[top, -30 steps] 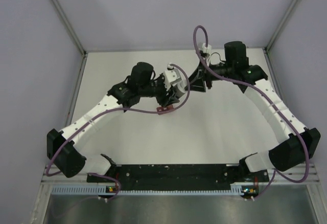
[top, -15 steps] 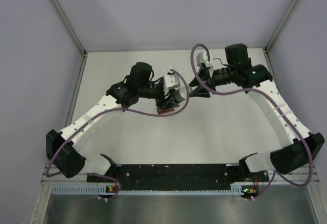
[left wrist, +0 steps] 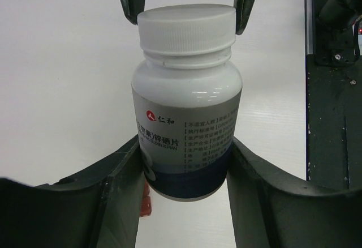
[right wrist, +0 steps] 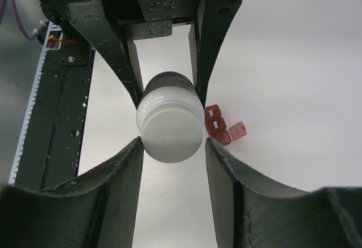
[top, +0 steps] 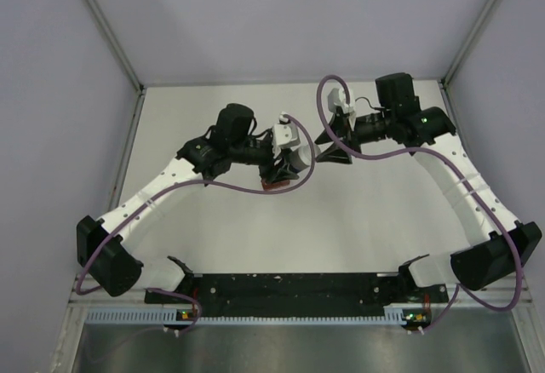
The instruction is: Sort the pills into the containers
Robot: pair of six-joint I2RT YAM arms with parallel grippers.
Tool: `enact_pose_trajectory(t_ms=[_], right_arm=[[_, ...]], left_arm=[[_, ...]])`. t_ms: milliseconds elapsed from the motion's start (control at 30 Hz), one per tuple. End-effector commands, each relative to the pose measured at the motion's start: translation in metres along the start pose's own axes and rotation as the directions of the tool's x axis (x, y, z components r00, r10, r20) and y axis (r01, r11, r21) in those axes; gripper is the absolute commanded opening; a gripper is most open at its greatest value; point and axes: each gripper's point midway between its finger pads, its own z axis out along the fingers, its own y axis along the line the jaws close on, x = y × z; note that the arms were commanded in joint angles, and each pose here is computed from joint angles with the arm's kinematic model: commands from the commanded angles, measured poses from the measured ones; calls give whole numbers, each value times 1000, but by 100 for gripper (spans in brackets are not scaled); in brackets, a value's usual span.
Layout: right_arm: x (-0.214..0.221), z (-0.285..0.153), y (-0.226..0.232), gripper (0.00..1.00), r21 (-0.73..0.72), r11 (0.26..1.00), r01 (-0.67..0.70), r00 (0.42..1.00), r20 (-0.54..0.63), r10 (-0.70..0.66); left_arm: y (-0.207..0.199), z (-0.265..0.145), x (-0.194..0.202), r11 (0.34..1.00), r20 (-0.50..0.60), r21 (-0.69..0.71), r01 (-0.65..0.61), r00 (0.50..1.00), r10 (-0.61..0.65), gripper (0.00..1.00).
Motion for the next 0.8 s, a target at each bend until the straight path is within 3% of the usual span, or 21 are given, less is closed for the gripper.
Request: enact_pose_trajectory(t_ms=[0, 233, 433, 767], right_arm=[[-21, -13, -17, 50, 99, 989, 114, 993, 6, -115], [-18, -9, -15, 59, 89, 993, 81, 997, 7, -82], [-19, -9, -7, 75, 73, 997, 32, 999, 25, -34], [-28, -7, -9, 77, 132, 975, -178, 980, 110, 164]], left_arm=[[-13, -6, -12, 999, 25, 48, 8, 1000, -9, 0], [-11, -4, -14, 999, 25, 43, 20, 999, -21, 0], [2, -5, -16, 999, 30, -31, 31, 999, -30, 0], [42, -5, -22, 970, 38, -232, 71, 997, -63, 0]])
